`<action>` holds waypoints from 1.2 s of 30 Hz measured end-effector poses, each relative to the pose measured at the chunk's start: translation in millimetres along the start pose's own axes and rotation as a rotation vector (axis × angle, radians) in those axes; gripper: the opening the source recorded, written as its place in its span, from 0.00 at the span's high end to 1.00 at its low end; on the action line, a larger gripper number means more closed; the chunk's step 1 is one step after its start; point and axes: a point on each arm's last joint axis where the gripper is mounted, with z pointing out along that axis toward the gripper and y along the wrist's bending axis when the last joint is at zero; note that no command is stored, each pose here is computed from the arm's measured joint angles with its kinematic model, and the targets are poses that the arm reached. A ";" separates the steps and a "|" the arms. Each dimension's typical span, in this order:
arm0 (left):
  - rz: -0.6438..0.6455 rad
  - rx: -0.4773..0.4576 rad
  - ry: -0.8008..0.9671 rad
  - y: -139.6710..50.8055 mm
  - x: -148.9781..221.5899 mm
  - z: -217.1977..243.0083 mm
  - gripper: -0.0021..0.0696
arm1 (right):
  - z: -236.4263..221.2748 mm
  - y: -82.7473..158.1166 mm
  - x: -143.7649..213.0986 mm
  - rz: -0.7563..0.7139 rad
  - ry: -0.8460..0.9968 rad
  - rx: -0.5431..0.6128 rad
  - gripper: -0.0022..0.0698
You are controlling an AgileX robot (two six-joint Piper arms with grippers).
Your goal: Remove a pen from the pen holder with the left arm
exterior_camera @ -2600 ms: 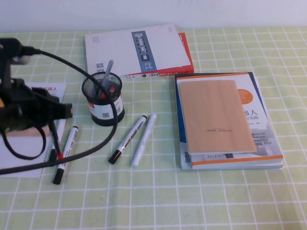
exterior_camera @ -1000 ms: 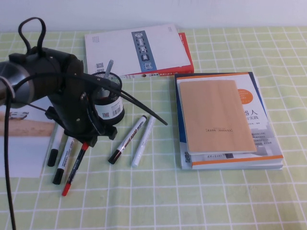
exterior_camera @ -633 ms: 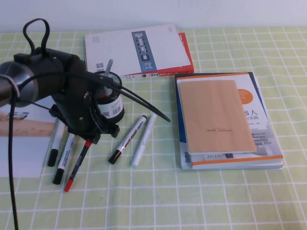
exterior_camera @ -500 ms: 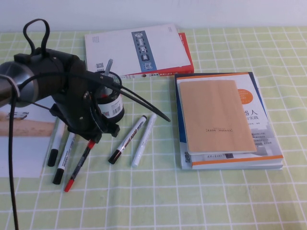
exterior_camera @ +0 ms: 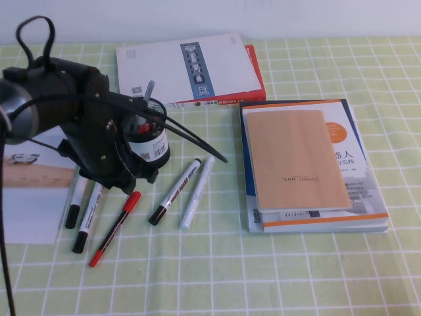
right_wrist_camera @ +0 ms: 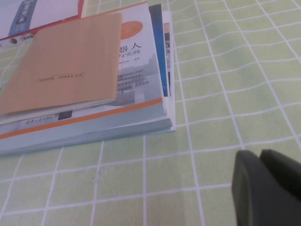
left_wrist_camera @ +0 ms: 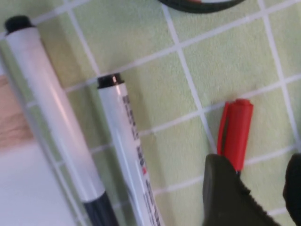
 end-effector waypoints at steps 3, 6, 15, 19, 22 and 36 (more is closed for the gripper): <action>-0.003 -0.004 -0.006 0.7 4.6 -16.4 0.62 | 0.0 0.0 0.0 0.000 0.000 0.000 0.99; -0.001 -0.008 0.002 0.9 10.9 -32.3 0.62 | 0.0 0.0 0.0 0.000 0.000 0.000 0.99; 0.014 -0.007 -0.195 -10.4 46.6 -105.8 0.94 | 0.0 0.0 0.0 0.000 0.000 0.000 0.99; -0.013 -0.005 -0.335 -11.1 79.3 -131.6 0.97 | 0.0 0.0 0.0 0.000 0.000 0.000 0.99; -0.023 -0.004 -0.456 -11.4 110.0 -144.6 0.97 | 0.0 0.0 0.0 0.000 0.000 0.000 0.99; -0.068 -0.020 -0.785 -13.5 217.2 -126.6 0.97 | 0.0 0.0 0.0 0.000 0.000 0.000 0.99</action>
